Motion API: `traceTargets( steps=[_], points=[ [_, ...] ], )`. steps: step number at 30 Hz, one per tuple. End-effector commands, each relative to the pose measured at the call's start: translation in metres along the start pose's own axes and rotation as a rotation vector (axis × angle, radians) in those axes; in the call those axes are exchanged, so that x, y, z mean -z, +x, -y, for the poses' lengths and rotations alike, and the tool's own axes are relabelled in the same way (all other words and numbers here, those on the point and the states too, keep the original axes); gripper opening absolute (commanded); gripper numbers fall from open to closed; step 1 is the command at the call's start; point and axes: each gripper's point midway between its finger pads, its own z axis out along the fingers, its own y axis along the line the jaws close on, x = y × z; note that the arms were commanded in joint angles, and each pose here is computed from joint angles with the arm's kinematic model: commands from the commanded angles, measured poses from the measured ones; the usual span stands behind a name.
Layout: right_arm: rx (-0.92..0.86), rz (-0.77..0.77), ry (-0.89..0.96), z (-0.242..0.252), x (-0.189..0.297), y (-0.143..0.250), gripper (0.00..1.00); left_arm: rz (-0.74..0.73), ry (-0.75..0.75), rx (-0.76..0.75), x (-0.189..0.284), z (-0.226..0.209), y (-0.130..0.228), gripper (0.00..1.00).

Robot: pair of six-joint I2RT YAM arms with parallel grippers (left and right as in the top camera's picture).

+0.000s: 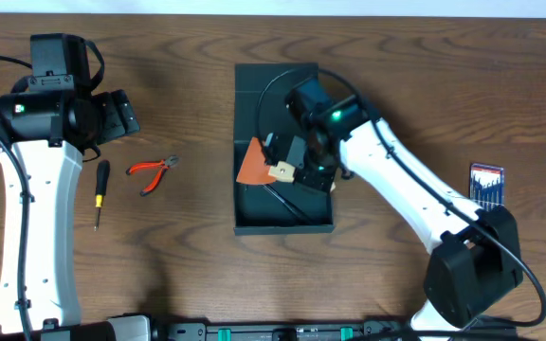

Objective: Pack container
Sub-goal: 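Lift the orange scraper with the right gripper and carry it over the box, then lower the scraper into the box and open the right gripper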

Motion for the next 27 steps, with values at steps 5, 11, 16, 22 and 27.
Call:
traceTargets(
  steps=[5,11,16,22,27],
  points=[
    [0.003,0.012,-0.021,-0.016,-0.014,-0.006,0.01,-0.018,-0.012,-0.016,-0.005,-0.002,0.002,0.98],
    [-0.014,0.000,-0.028,-0.017,-0.018,-0.001,0.01,-0.018,-0.012,-0.016,-0.005,-0.002,0.002,0.99],
    [-0.016,0.000,-0.028,-0.017,-0.018,-0.001,0.01,-0.018,-0.012,-0.017,-0.005,-0.002,0.003,0.99],
    [-0.028,-0.003,-0.030,-0.017,-0.019,0.000,0.01,-0.018,-0.012,-0.017,-0.005,-0.002,0.003,0.99],
    [-0.037,-0.012,-0.036,-0.016,-0.027,0.000,0.01,-0.019,-0.012,-0.017,-0.005,-0.002,0.003,0.98]
  ],
)
